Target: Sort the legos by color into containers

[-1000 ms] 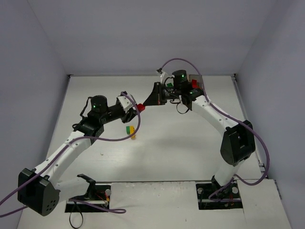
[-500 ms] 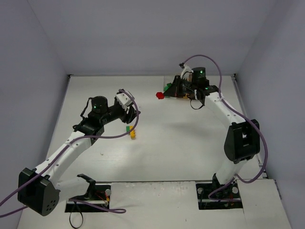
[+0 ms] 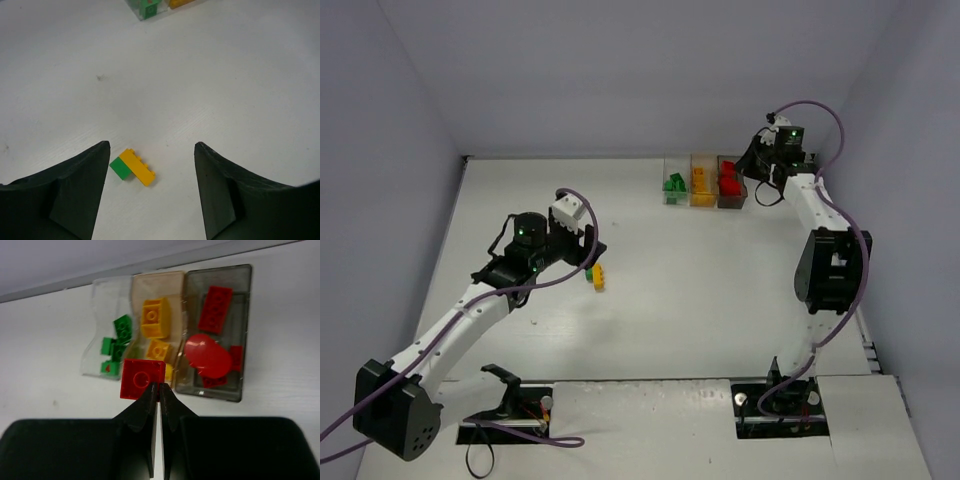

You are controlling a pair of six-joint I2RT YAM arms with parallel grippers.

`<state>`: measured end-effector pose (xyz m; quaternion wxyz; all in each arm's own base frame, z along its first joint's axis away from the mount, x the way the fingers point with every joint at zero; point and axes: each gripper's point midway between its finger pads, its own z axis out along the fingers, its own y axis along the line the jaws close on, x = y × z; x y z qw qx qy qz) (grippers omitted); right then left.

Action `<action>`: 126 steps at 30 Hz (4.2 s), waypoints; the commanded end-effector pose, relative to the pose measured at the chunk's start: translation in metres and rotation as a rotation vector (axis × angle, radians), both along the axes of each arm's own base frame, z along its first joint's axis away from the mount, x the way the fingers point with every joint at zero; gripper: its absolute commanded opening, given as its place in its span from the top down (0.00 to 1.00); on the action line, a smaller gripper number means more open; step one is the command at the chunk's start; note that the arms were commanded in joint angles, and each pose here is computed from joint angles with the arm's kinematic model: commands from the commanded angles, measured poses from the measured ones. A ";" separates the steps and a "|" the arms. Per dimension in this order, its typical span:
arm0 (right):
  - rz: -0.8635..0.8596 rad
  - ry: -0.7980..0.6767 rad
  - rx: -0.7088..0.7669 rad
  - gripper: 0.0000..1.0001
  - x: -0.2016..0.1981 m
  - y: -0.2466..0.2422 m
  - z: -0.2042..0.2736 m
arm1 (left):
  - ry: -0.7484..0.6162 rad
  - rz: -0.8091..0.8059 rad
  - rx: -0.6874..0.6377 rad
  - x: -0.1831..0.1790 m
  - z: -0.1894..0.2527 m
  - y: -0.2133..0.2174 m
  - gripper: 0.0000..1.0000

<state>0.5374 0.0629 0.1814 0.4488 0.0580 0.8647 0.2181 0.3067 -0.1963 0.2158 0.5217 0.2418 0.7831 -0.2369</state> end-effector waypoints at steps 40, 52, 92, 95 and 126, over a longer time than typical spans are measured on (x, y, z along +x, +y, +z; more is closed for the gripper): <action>0.228 -0.186 -0.001 0.48 -0.079 0.132 0.053 | 0.634 0.544 -0.183 0.028 -0.087 0.048 0.34; 0.409 0.044 -0.033 0.34 -0.200 0.291 -0.039 | 0.551 0.663 -0.177 0.007 -0.059 0.108 0.34; 0.411 0.079 -0.249 1.00 -0.220 0.331 -0.104 | 0.520 0.581 -0.257 -0.025 -0.032 0.101 0.34; 0.399 -0.033 -0.235 1.00 -0.216 0.320 -0.071 | 0.522 0.498 -0.344 -0.017 -0.021 0.082 0.34; 0.443 -0.288 -0.007 1.00 -0.229 0.302 0.035 | 0.406 0.120 -0.498 0.016 0.030 -0.004 0.44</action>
